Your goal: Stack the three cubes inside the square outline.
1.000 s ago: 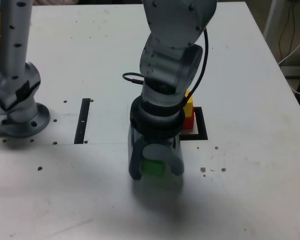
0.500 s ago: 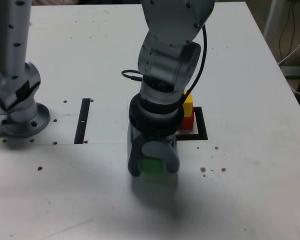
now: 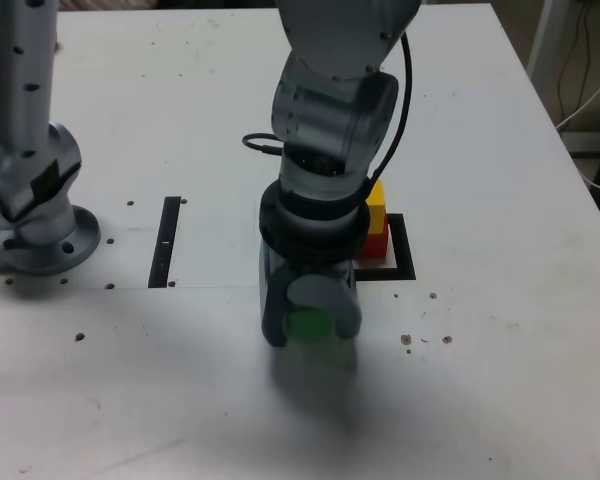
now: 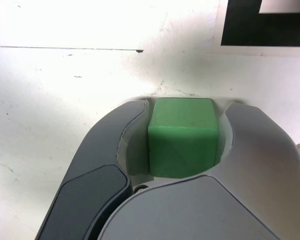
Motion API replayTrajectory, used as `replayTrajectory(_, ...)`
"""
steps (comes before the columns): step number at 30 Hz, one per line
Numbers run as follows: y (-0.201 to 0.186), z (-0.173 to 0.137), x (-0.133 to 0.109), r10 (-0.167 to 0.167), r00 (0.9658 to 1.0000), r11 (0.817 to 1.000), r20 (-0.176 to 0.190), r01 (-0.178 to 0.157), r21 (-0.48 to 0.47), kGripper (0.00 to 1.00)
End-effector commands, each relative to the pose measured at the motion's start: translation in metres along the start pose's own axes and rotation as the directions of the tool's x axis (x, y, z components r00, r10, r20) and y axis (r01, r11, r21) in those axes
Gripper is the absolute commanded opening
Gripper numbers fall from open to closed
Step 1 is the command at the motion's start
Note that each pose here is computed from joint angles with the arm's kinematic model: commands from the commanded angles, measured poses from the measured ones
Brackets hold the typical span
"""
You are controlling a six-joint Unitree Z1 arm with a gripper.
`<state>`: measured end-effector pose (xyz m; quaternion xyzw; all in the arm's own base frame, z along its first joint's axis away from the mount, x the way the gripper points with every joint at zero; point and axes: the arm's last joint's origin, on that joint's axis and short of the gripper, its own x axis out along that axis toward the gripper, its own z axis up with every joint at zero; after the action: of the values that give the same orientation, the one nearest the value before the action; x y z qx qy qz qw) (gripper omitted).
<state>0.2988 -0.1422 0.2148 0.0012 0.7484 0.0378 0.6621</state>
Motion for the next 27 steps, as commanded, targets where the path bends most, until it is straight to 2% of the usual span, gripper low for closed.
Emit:
replayTrajectory(1,0.003,-0.003,-0.007,0.008,0.9999,1.000,0.008,-0.008,-0.005,0.24)
replayTrajectory(6,0.007,-0.007,-0.026,0.041,0.9991,0.999,0.014,-0.041,-0.006,0.24)
replayTrajectory(10,0.011,-0.012,-0.051,0.071,0.9973,0.998,0.019,-0.070,-0.004,0.24)
replayTrajectory(14,0.015,-0.017,-0.079,0.085,0.9951,0.996,0.049,-0.086,0.009,0.24)
replayTrajectory(17,0.020,-0.017,-0.098,0.080,0.9941,0.996,0.073,-0.082,0.029,0.24)
replayTrajectory(19,0.025,-0.015,-0.106,0.074,0.9944,0.996,0.076,-0.077,0.041,0.24)
replayTrajectory(27,0.053,-0.006,-0.115,0.042,0.9982,0.997,0.043,-0.045,0.063,0.24)
